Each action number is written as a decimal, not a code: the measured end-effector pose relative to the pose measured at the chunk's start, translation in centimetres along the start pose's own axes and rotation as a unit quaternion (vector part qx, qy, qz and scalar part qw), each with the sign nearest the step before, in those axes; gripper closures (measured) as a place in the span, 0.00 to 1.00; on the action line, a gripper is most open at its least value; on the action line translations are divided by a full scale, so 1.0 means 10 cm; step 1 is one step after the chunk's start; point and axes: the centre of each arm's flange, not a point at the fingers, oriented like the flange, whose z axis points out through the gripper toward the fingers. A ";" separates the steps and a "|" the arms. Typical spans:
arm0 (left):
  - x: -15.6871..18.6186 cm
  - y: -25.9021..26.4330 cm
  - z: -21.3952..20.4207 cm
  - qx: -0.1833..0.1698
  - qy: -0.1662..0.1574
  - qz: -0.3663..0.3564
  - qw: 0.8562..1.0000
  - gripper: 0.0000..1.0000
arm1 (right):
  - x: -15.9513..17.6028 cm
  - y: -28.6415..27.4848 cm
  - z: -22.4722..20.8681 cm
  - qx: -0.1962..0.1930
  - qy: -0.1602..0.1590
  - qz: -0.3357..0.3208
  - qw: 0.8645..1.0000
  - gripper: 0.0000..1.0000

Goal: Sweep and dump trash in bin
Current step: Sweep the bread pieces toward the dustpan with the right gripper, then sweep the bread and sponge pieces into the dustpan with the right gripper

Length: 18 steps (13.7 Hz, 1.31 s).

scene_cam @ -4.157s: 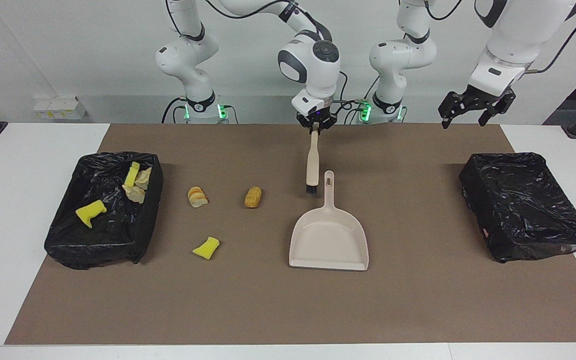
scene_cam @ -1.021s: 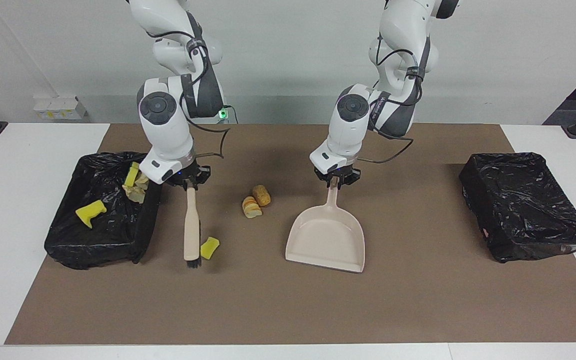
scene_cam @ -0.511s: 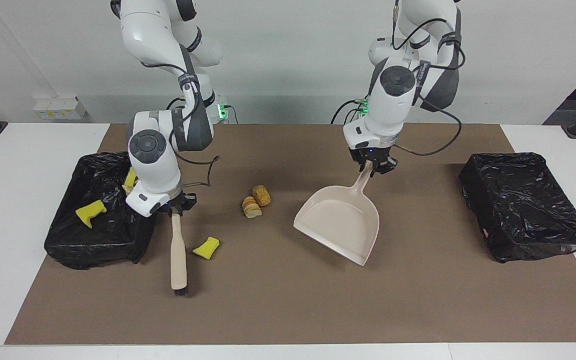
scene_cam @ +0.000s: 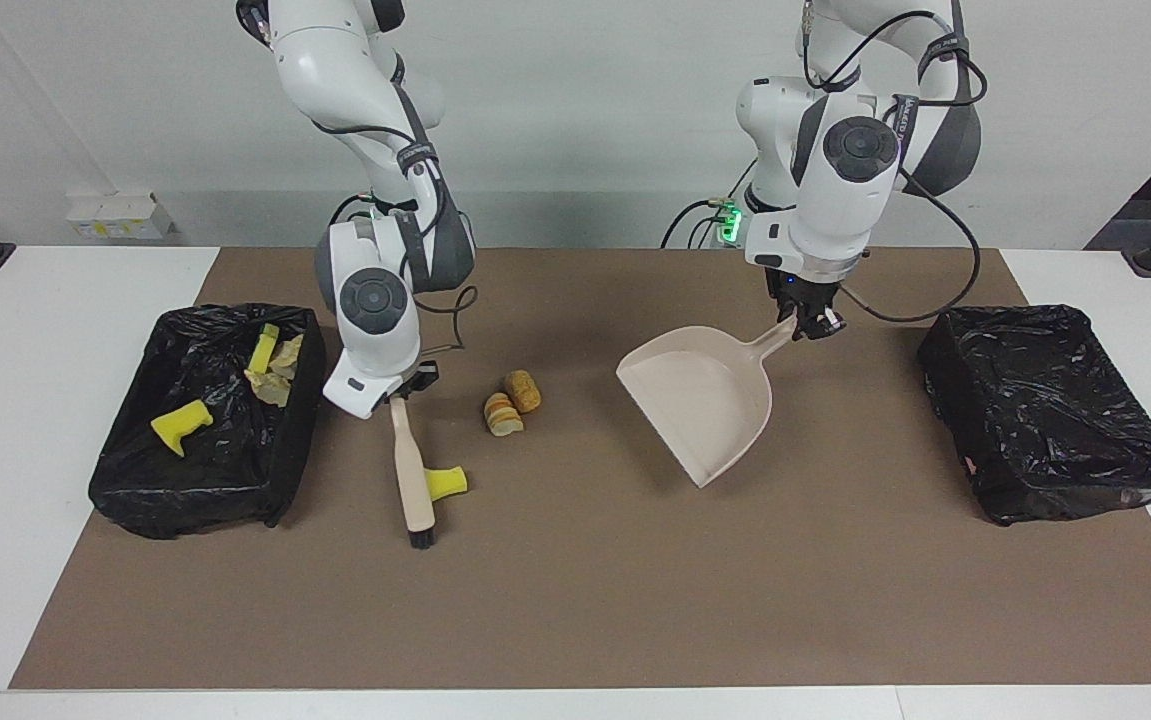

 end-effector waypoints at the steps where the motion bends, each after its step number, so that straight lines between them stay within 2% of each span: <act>1: -0.03 -0.02 0.03 -0.002 -0.001 0.011 1.000 0.68 | -0.11 -0.15 0.04 0.009 -0.009 0.004 1.000 0.74; 3: 0.00 0.00 0.15 0.001 0.001 0.027 1.000 0.68 | -0.29 -0.47 0.07 0.019 -0.018 0.015 1.000 0.74; 5: 0.11 0.08 0.45 0.013 0.011 0.041 0.999 0.68 | -0.39 -0.74 0.06 0.022 -0.021 0.026 0.999 0.74; 9: 0.18 0.21 0.81 0.021 0.019 0.055 0.998 0.68 | -0.49 -1.02 0.07 0.059 -0.034 0.082 0.994 0.74; 14: 0.11 0.37 0.92 0.039 0.029 0.059 0.997 0.68 | -0.56 -1.27 0.04 0.099 -0.054 0.163 0.980 0.74; 16: 0.09 0.38 0.92 0.040 0.028 0.059 0.997 0.68 | -0.55 -1.32 0.01 0.130 -0.061 0.189 0.971 0.74; 18: 0.08 0.39 0.93 0.039 0.027 0.059 0.997 0.68 | -0.48 -1.38 -0.04 0.176 -0.057 0.224 0.957 0.74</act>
